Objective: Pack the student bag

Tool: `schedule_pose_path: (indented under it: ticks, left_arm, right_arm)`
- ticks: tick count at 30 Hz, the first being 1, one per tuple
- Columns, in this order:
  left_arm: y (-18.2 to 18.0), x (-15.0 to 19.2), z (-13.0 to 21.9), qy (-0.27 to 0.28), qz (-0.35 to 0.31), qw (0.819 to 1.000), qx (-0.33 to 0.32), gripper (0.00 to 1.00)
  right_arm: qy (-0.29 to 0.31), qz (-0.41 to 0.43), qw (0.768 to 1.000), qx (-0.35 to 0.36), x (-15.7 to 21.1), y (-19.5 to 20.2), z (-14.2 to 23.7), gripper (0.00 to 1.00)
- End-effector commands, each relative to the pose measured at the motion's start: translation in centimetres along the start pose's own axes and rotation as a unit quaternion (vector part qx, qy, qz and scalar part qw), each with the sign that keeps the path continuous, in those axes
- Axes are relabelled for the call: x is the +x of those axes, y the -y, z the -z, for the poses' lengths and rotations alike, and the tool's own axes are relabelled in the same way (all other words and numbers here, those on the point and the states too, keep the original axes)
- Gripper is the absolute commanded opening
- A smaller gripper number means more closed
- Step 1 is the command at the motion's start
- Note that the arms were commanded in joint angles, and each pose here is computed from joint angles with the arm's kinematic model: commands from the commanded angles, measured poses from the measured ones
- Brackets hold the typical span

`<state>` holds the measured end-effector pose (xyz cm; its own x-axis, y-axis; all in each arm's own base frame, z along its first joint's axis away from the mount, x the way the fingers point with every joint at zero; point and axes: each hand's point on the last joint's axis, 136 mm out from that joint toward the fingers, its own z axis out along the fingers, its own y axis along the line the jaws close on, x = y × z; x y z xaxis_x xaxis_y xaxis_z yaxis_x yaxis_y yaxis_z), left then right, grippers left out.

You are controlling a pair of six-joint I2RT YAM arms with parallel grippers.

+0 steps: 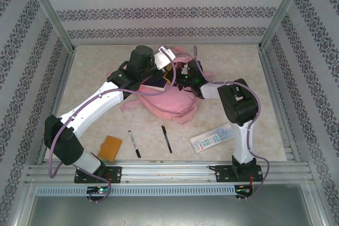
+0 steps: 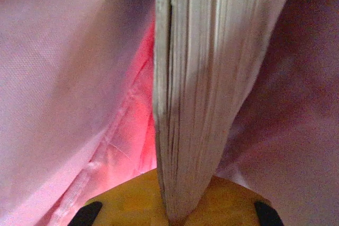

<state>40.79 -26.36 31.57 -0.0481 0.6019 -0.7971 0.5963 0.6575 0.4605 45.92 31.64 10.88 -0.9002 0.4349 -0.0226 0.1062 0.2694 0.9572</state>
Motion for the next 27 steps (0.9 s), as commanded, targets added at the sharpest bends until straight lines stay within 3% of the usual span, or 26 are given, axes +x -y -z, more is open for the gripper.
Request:
schedule_pose_path:
  ticks: [1,4,7,12,15,19,25,27]
  left_arm:
    - [-2.3,-5.4,2.8,0.101,0.013,0.994,-0.036,0.0]
    - [-2.5,-5.0,2.8,0.095,0.01,0.995,-0.042,0.0]
    - [-2.4,-4.6,2.6,0.094,0.008,0.995,-0.042,0.0]
    - [-2.2,-4.1,2.0,0.088,0.012,0.995,-0.041,0.0]
    - [-2.2,-4.1,1.8,0.087,0.015,0.995,-0.041,0.0]
    - [-2.2,-4.1,1.5,0.086,0.018,0.995,-0.04,0.0]
    - [-2.2,-4.2,1.4,0.088,0.018,0.995,-0.038,0.0]
    - [-2.2,-4.2,1.4,0.088,0.018,0.995,-0.037,0.0]
  right_arm:
    - [-0.029,0.038,0.998,-0.034,1.1,-1.7,-1.2,0.03]
    - [-0.024,0.032,0.999,0.006,0.7,1.8,0.1,0.11]
    - [0.004,0.02,0.999,0.05,-0.7,4.5,2.6,0.27]
    - [0.004,0.07,0.993,0.093,-0.7,4.2,6.3,0.45]
    - [-0.006,0.113,0.989,0.1,0.7,3.4,8.0,0.49]
    - [-0.028,0.162,0.981,0.102,4.1,2.9,9.2,0.41]
    - [-0.033,0.265,0.954,0.134,10.1,3.2,7.1,0.0]
    - [-0.018,0.306,0.941,0.142,10.8,3.0,5.8,0.0]
